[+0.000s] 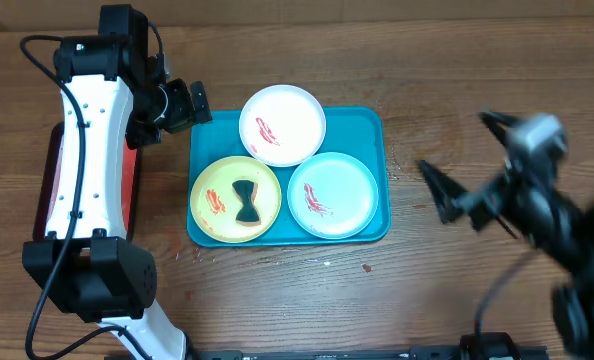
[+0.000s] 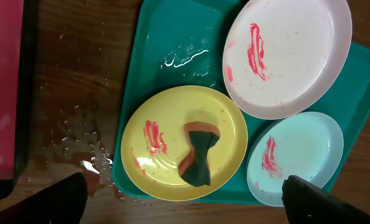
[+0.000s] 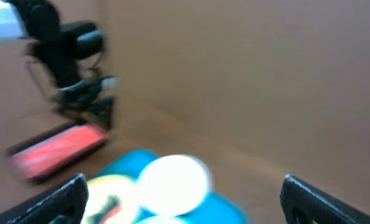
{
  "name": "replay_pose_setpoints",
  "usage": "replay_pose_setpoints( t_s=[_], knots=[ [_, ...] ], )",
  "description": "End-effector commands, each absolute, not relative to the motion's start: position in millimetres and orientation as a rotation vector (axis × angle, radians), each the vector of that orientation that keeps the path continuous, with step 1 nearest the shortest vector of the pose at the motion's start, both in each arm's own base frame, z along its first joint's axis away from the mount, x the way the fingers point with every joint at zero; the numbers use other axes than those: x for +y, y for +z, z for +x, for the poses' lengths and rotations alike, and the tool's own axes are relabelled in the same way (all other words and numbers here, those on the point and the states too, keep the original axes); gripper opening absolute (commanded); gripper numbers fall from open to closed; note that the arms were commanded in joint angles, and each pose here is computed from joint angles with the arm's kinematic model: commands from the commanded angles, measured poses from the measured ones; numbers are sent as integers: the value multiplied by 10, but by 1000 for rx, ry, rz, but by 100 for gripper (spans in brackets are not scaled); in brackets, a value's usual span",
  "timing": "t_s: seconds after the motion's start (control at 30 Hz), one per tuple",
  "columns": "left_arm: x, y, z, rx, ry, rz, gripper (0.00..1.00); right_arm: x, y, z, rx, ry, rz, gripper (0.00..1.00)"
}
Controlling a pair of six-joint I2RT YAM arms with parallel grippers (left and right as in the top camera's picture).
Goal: Clean dirty plates on tray and stack at the side
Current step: 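Move the right gripper to the yellow plate's rim and grasp it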
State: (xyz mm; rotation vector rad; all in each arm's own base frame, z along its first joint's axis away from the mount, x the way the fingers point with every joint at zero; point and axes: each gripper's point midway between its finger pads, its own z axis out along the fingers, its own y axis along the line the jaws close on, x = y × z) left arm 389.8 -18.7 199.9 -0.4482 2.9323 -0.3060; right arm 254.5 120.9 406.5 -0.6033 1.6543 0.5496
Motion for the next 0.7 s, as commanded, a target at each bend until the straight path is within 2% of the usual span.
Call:
replay_pose_setpoints(
  t_s=[0.0, 0.1, 0.17, 0.23, 0.27, 0.33, 0.5, 0.67],
  knots=[
    [-261, 2006, 3889, 2938, -337, -414, 100, 1722, 4093, 2552, 1658, 1168, -736, 100],
    [-260, 2004, 3881, 2941, -335, -415, 100, 1813, 3993, 2932, 1768, 1393, -560, 99],
    [-260, 2005, 3885, 2940, -336, -415, 100, 1896, 3840, 3128, 1815, 1455, -519, 87],
    [-260, 2007, 3892, 2937, -336, -414, 100, 2013, 3624, 3294, 1871, 1469, -490, 84],
    [-260, 2007, 3894, 2936, -336, -414, 100, 2078, 3494, 3382, 1913, 1457, -455, 85],
    [-266, 2008, 3900, 2934, -337, -411, 100, 2187, 3249, 3519, 2001, 1403, -377, 99],
    [-285, 2010, 3911, 2930, -337, -403, 100, 2313, 2381, 3705, 2398, 1014, -151, 100],
    [-285, 2013, 3923, 2925, -338, -401, 100, 2523, 2014, 3659, 2608, 817, -214, 100]
  ],
)
